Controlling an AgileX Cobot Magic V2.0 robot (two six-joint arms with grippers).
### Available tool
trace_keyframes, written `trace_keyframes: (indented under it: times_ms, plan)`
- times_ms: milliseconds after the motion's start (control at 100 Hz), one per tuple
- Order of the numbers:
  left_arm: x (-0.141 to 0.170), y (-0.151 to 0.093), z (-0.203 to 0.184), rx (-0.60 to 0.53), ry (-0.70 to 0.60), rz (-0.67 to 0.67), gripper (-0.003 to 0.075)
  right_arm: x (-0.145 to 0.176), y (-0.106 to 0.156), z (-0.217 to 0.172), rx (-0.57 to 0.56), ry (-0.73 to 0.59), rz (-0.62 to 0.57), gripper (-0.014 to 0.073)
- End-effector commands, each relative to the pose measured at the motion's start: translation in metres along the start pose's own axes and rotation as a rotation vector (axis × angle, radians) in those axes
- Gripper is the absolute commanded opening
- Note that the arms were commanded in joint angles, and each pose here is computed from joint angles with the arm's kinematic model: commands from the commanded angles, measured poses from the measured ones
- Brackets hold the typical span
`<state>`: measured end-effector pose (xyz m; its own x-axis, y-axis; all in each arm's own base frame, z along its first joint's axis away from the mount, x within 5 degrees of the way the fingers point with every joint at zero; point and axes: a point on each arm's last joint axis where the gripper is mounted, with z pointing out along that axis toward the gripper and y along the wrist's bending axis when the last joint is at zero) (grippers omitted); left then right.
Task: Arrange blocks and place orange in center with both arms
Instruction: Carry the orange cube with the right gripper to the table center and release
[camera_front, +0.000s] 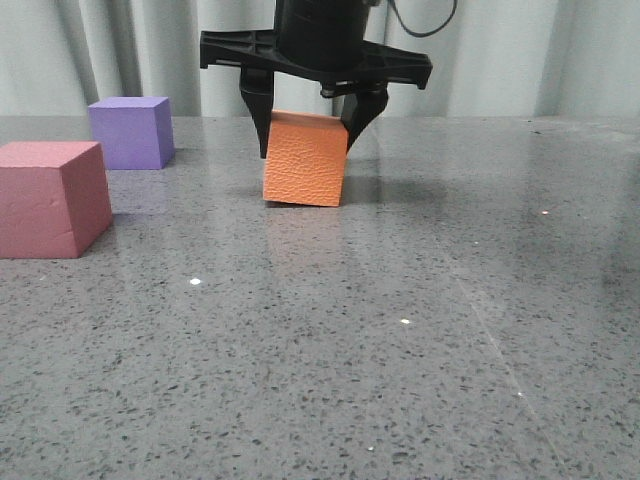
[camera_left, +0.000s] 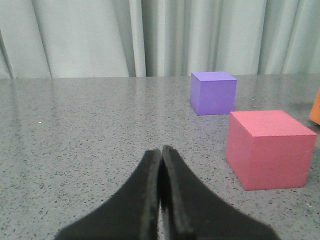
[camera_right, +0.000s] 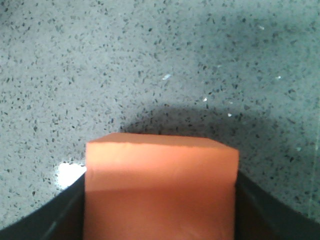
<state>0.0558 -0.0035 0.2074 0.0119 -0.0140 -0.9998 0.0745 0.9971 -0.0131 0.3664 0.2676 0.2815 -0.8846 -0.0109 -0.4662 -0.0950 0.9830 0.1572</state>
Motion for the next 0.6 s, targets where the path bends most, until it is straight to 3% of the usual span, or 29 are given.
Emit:
trace_keyframes:
  times_ms: [0, 90, 160, 350, 590]
  plan:
    - [0.0101, -0.0012, -0.0004, 0.015, -0.049, -0.002, -0.0019, -0.012, 0.0021, -0.0261, -0.05, -0.091, 0.009, 0.0081]
    - [0.0101, -0.0012, -0.0004, 0.015, -0.049, -0.002, -0.0019, -0.0122, 0.0026, -0.0261, -0.056, -0.093, 0.011, 0.0113]
    - [0.0101, -0.0012, -0.0004, 0.015, -0.049, -0.002, -0.0019, -0.0121, 0.0028, -0.0261, -0.058, -0.091, 0.011, 0.0202]
    - [0.0101, -0.0012, -0.0004, 0.015, -0.049, -0.002, -0.0019, -0.0108, 0.0025, -0.026, -0.054, -0.078, 0.003, 0.0618]
    - [0.0101, -0.0012, -0.0004, 0.015, -0.049, -0.002, -0.0019, -0.0142, 0.0034, -0.0326, -0.057, -0.086, 0.007, 0.0584]
